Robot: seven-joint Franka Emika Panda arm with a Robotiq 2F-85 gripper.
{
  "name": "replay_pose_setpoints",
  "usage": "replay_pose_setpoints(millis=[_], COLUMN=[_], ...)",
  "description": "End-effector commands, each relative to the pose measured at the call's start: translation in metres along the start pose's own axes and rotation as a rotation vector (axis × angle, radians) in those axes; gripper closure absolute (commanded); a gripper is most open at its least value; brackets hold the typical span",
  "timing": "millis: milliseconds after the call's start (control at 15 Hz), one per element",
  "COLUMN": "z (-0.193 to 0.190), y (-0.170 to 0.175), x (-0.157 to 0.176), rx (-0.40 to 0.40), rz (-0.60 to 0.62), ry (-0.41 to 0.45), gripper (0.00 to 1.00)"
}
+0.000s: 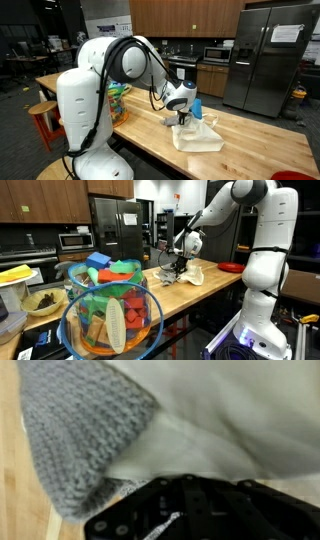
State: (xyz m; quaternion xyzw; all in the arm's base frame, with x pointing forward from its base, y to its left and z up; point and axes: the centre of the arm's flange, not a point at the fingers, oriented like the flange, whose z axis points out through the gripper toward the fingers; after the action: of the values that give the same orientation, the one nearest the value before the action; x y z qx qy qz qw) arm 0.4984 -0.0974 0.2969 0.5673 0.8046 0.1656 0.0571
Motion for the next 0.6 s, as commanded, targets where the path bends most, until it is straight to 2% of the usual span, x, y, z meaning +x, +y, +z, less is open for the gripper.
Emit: replay_pose_setpoints(millis=[0,267,467,533], z=[0.001,0.005,0.004,0.002], y=[-0.035,-0.091,-0.111,-0.105], x=[-0.032,-0.085,-0.103,-0.105], rx=[-0.028,-0.024,-0.032,-0.04], rz=[0.165,0.392,0.452,0.446], ry=[-0.001,-0.018,-0.035,-0.031], gripper=[0.99,0.99,0.99,0.99])
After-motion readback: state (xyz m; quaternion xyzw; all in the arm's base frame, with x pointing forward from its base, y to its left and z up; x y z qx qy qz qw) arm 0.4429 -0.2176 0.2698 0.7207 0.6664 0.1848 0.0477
